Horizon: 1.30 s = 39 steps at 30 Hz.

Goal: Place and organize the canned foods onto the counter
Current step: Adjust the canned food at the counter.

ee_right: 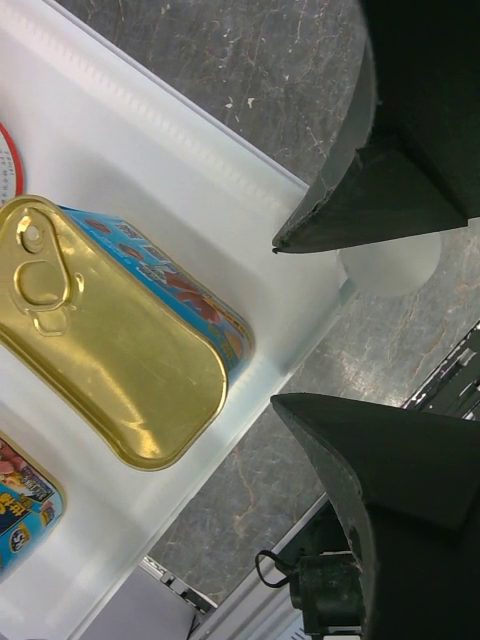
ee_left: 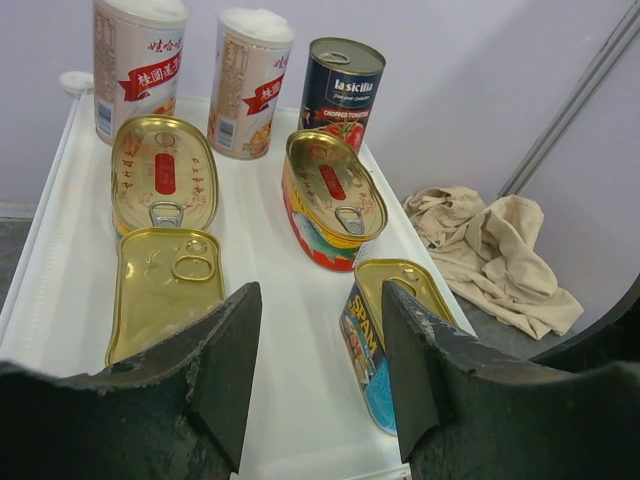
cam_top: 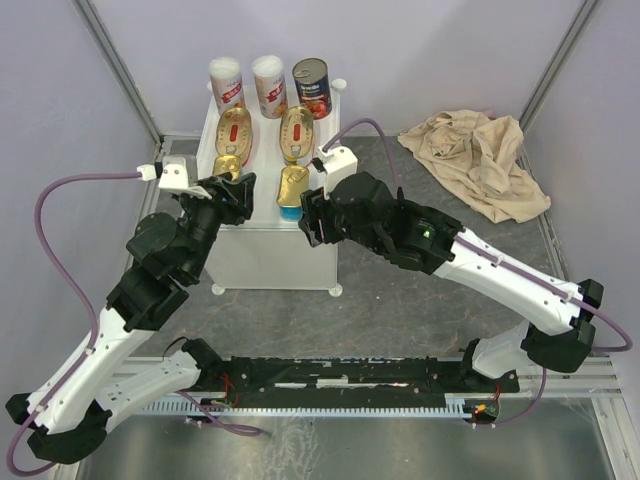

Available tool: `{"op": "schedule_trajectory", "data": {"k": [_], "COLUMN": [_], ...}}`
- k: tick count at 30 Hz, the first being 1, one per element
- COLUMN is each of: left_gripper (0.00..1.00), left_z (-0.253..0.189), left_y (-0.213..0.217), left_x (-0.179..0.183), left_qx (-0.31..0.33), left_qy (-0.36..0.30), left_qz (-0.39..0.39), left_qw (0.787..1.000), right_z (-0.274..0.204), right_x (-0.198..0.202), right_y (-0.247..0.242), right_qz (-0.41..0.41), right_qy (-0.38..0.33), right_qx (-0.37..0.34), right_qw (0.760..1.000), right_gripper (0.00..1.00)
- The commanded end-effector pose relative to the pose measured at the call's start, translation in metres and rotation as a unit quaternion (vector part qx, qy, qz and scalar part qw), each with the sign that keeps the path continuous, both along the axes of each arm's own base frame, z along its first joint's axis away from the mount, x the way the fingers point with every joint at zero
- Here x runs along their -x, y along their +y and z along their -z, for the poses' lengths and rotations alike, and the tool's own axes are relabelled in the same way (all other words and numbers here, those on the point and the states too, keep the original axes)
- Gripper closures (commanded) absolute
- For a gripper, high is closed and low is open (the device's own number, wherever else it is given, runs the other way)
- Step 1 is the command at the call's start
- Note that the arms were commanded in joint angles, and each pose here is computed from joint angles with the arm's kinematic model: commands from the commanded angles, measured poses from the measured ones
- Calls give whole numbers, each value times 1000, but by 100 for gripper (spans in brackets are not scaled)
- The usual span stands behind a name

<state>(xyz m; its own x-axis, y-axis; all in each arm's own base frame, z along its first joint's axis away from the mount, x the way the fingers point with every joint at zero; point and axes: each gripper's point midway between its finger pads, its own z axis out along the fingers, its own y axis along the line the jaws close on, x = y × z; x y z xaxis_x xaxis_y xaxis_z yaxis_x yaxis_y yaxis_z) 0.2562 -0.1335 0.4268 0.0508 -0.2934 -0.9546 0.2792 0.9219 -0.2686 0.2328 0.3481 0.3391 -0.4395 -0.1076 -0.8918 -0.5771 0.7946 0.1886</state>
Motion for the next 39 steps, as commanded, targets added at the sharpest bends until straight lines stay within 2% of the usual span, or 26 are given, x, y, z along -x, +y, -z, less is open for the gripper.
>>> {"op": "schedule_trajectory", "data": {"k": [1,39], "left_gripper": [41,39], "left_z": [-15,-12], "left_y": [8,13], "left_x": [3,2], "left_qx": [33,34], "left_qy": [-25,-27], "left_qz": [-13,-26], "left_qw": [999,999], "right_z": [-35,-30], "right_x": [-7,-40], "right_y": [6,7], "right_qz": [7,33], "right_qy": [-36,-39], "right_qx": [-34,-8], "right_qw": [999,999], "right_gripper": [35,36]}}
